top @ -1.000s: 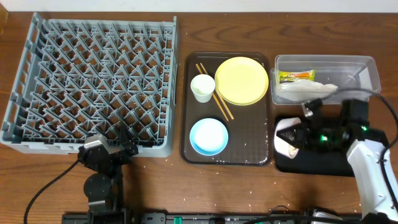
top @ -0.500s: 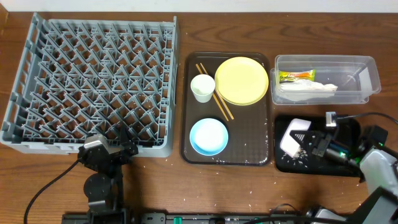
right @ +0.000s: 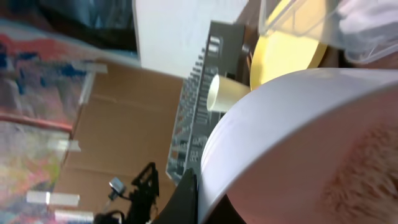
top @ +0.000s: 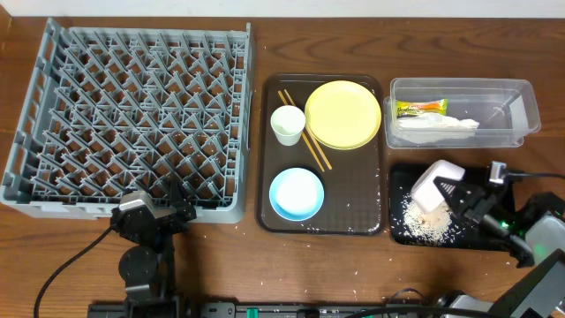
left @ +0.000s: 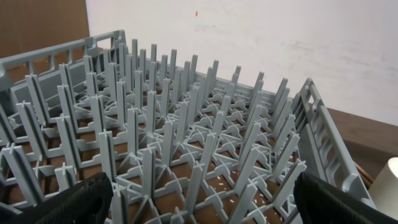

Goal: Sort waste into correct bins and load items into the dishwasher
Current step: 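Carry pink bowl to the black tray and tip out the rice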

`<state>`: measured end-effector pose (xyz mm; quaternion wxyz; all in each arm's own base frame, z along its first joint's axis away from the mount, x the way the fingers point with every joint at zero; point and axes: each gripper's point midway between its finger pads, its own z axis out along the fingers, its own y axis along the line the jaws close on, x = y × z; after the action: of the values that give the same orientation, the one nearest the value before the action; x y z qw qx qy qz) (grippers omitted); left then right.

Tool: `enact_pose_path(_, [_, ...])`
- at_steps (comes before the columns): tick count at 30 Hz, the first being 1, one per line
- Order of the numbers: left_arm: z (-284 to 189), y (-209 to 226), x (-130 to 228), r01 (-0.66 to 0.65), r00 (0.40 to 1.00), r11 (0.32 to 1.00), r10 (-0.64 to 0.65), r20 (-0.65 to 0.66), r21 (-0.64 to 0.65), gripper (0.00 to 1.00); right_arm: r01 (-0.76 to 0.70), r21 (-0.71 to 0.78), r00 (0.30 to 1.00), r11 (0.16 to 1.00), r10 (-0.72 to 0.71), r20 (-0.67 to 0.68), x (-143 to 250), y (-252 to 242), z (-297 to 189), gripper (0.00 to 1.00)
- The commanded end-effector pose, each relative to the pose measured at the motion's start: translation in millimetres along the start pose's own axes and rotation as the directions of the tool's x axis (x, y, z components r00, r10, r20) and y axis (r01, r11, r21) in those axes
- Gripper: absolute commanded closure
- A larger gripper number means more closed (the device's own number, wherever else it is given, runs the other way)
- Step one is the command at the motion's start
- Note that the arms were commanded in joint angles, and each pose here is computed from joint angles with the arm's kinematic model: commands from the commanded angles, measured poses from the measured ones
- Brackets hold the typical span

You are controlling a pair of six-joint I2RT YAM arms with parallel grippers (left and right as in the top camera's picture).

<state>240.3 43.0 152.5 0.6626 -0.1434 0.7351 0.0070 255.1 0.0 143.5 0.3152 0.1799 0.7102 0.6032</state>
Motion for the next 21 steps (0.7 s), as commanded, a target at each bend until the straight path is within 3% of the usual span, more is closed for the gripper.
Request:
enact_pose_path(1, [2.3, 3.6, 18.5, -0.018, 0.999, 1.0, 0.018, -0.045, -0.011, 0.07, -0.034, -0.051, 0.997, 0.998, 0.037, 0.071, -12.6, 7.8, -10.7, 0.99])
enact_pose_path(11, [2.3, 3.6, 18.5, -0.018, 0.999, 1.0, 0.018, -0.045, -0.011, 0.07, -0.21, -0.06, 0.96, 0.976, 0.217, 0.174, -30.2, 3.8, -35.0, 0.99])
enact_pose_path(21, [2.3, 3.6, 18.5, -0.018, 0.999, 1.0, 0.018, -0.045, -0.011, 0.07, -0.205, -0.06, 0.97, 0.977, 0.211, 0.119, -22.2, 6.5, -22.8, 0.99])
